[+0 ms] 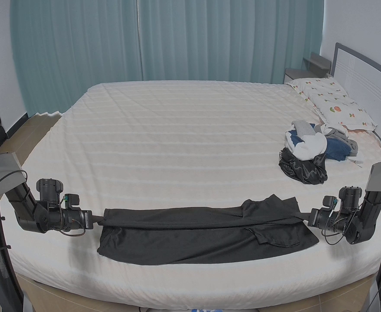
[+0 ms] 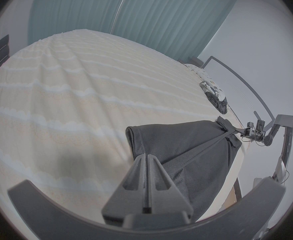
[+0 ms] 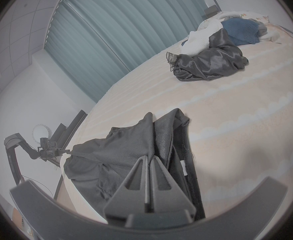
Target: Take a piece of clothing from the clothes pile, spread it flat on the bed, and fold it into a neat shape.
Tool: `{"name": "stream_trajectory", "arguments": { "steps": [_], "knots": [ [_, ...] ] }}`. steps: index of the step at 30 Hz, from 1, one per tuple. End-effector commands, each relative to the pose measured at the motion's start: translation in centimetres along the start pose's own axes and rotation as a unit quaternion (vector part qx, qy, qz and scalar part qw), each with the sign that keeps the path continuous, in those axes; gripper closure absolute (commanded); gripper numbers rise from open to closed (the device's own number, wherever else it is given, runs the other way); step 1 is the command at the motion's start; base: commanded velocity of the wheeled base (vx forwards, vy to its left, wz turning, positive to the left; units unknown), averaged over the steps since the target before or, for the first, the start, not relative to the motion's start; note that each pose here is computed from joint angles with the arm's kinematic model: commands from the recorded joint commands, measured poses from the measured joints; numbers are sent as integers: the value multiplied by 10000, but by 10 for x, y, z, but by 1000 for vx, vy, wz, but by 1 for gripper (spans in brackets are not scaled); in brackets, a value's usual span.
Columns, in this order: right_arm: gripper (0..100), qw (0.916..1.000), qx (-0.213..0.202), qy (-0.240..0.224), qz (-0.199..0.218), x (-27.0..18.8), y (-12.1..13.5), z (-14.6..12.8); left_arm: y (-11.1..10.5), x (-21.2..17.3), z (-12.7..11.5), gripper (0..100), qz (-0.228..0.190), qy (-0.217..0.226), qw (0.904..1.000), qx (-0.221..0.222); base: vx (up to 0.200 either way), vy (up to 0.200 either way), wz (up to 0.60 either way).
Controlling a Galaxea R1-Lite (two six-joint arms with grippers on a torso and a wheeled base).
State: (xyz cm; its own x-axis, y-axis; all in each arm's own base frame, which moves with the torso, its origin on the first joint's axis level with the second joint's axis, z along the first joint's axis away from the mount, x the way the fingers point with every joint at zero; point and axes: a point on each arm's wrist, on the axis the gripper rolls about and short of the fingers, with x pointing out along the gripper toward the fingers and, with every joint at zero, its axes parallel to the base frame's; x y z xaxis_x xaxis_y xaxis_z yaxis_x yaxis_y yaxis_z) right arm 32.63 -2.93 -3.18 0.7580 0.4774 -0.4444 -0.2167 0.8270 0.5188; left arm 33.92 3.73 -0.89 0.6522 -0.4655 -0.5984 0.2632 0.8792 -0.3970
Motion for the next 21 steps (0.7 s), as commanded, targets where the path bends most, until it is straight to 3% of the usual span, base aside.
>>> {"name": "stream_trajectory", "arguments": {
  "steps": [1,17,18,20,21],
  "knots": [
    [100,10000,-11,44,-32,-4,0,-3,1,0,-1,100,8,16,10000,-11,0,0,0],
    [100,9997,-99,218,-98,-2,-7,-15,2,1,-9,100,-4,316,9994,134,0,0,0],
    [100,9997,-94,225,-100,-1,-7,-15,2,1,-10,0,-5,329,9994,133,0,0,0],
    [100,9997,-94,225,-100,-1,-7,-15,1,1,-10,0,-6,335,9993,151,0,0,0],
    [0,9997,-94,225,-100,-1,-7,-15,1,0,-11,0,-7,348,9993,158,0,0,0]
  ]
}}
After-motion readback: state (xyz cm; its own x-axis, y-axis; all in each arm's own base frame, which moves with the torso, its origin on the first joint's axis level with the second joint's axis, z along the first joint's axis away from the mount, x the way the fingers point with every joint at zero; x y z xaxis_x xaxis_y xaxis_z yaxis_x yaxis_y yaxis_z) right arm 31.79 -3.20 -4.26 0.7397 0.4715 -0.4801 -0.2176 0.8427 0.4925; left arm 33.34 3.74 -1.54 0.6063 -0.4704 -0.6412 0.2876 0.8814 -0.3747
